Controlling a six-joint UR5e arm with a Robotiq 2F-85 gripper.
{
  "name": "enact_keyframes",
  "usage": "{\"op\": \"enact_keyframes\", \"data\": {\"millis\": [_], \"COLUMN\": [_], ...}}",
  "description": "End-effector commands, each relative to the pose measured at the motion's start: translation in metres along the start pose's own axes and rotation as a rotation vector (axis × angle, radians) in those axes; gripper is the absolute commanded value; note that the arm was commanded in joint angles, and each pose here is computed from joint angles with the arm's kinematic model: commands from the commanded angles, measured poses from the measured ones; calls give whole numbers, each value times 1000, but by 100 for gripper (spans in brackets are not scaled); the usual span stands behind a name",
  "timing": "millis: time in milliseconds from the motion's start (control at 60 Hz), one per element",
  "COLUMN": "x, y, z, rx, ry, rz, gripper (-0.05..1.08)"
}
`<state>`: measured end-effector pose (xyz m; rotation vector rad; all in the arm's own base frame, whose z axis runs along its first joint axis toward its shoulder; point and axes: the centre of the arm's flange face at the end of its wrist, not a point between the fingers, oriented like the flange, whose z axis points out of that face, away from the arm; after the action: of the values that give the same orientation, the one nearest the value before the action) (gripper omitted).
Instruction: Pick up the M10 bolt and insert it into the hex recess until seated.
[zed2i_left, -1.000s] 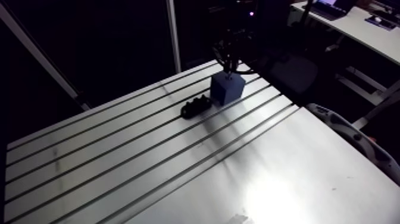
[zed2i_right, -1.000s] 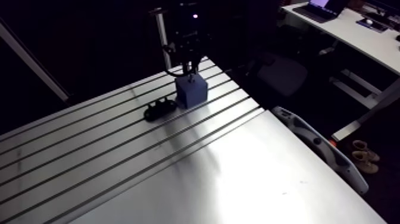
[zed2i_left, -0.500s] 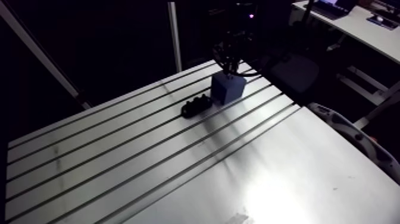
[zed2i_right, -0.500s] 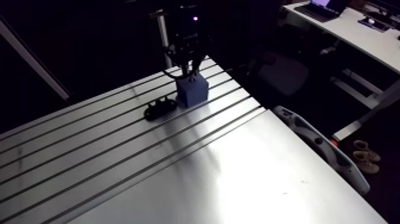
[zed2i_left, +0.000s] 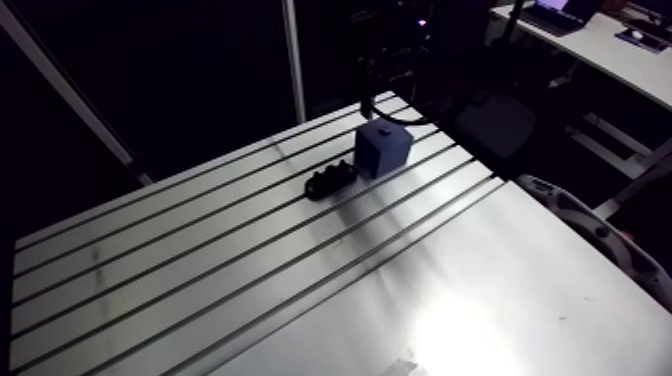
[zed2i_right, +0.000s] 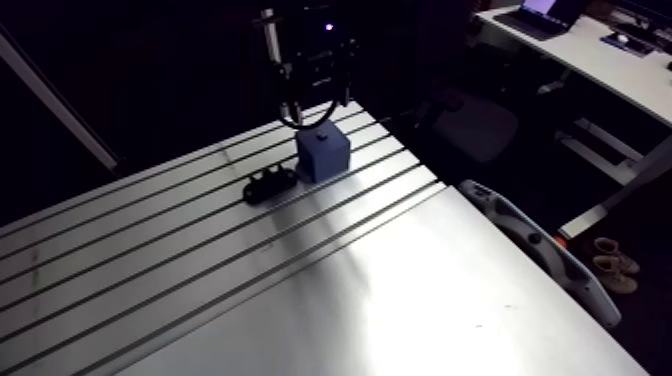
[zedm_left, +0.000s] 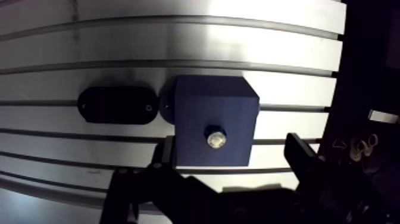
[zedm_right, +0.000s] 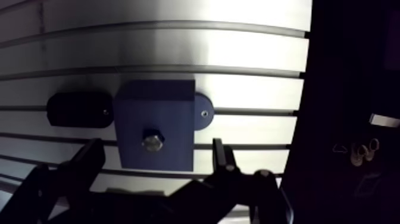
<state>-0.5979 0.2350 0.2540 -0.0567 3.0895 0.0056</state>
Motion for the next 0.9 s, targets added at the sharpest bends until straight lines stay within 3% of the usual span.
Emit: {"op": "enact_keyframes", "data": {"millis": [17, 167, 300, 317, 333, 350, 367, 400, 417, 433, 450, 467, 533, 717, 900], "x": [0, 0, -1, -2, -2, -2, -2, -4, -4, -5, -5, -4, -4, -5, -5], "y": [0, 0, -1, -1, -1, -1, -1, -2, -2, -3, -3, -3, -3, -5, -4], "z": [-3, -8, -28, -33, -33, -38, -38, -44, -44, -45, -45, -45, -46, -37, -33], "rx": [-5, -7, -19, -23, -23, -26, -26, -19, -19, -12, -12, -7, -4, 20, 20], "ry": [8, 15, 39, 44, 44, 49, 49, 41, 41, 33, 33, 30, 29, -6, -17], "rz": [3, 2, 5, 10, 10, 12, 12, 16, 16, 18, 18, 20, 36, 36, 36], "gripper": [1, 1, 6, 15, 15, 26, 26, 56, 56, 76, 76, 94, 107, 108, 108]}}
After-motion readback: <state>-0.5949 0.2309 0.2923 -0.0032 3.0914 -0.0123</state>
